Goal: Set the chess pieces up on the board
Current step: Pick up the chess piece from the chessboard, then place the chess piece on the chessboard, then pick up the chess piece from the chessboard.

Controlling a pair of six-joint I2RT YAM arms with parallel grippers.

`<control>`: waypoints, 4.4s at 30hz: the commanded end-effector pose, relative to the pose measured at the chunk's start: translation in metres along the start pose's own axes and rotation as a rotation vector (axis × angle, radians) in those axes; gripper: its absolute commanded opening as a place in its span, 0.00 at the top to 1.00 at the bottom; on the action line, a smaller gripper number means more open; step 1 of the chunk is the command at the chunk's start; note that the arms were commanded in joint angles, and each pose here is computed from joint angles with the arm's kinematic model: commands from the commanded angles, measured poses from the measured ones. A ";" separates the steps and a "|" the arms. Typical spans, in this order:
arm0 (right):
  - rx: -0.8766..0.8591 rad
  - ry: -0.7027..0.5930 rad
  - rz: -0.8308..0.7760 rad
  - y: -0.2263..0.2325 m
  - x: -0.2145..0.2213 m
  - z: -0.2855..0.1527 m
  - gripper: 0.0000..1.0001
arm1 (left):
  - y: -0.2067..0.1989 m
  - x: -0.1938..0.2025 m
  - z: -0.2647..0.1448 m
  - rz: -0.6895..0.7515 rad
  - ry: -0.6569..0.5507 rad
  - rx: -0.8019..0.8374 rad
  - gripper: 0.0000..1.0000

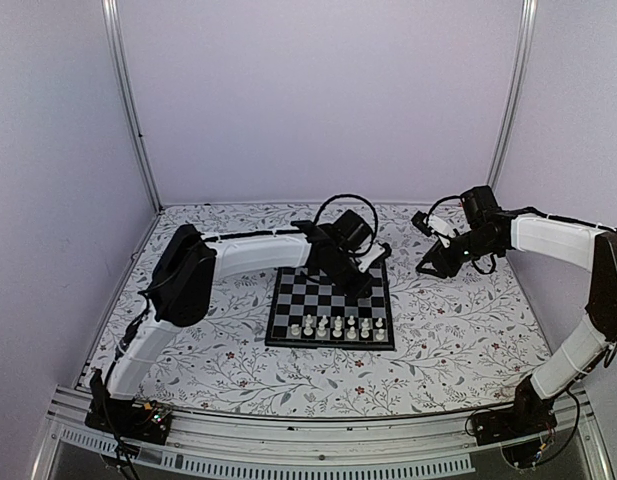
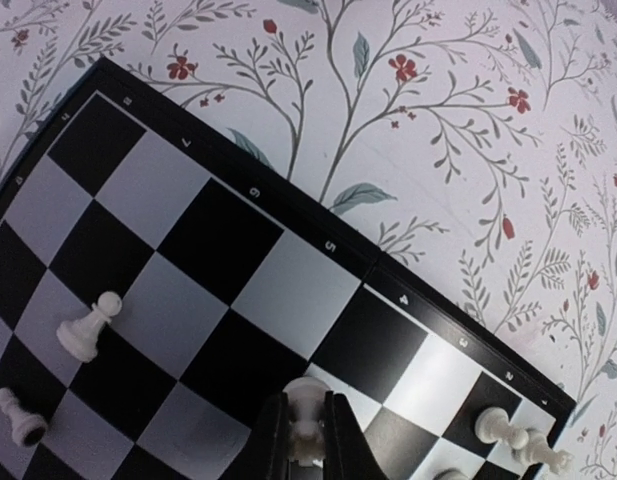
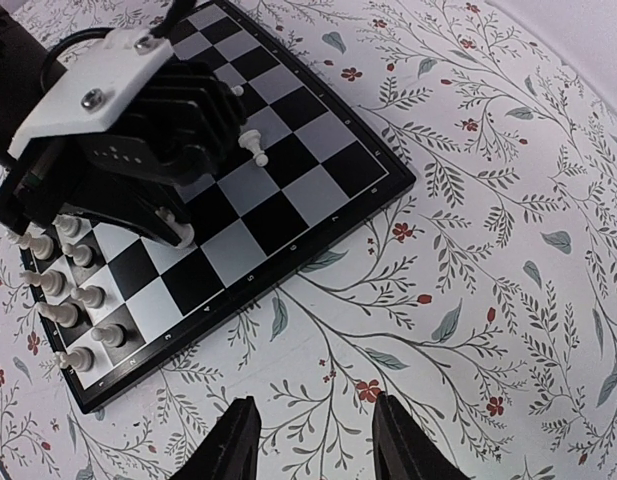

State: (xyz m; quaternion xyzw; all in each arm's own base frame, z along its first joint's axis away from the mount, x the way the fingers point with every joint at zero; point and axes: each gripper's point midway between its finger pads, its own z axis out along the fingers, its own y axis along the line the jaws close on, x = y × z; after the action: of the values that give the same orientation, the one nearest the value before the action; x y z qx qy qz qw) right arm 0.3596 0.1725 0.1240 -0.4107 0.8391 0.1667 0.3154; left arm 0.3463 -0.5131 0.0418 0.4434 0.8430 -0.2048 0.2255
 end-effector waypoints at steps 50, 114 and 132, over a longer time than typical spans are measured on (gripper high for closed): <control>-0.040 0.014 0.010 0.003 0.008 0.009 0.59 | 0.032 0.186 -0.124 -0.172 0.302 -0.160 0.91; -0.052 0.043 -0.027 0.011 -0.005 0.024 0.64 | 0.079 -0.022 0.001 -0.100 -0.102 0.013 0.67; -0.058 0.052 -0.022 0.011 -0.002 0.027 0.64 | 0.080 -0.001 0.014 -0.056 -0.052 0.003 0.71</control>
State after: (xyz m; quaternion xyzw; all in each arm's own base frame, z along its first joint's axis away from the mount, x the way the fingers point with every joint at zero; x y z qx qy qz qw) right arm 0.3614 0.1952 0.1070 -0.4307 0.8392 0.1793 0.2794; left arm 0.4160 -0.4860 0.0385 0.4073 0.8460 -0.2336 0.2526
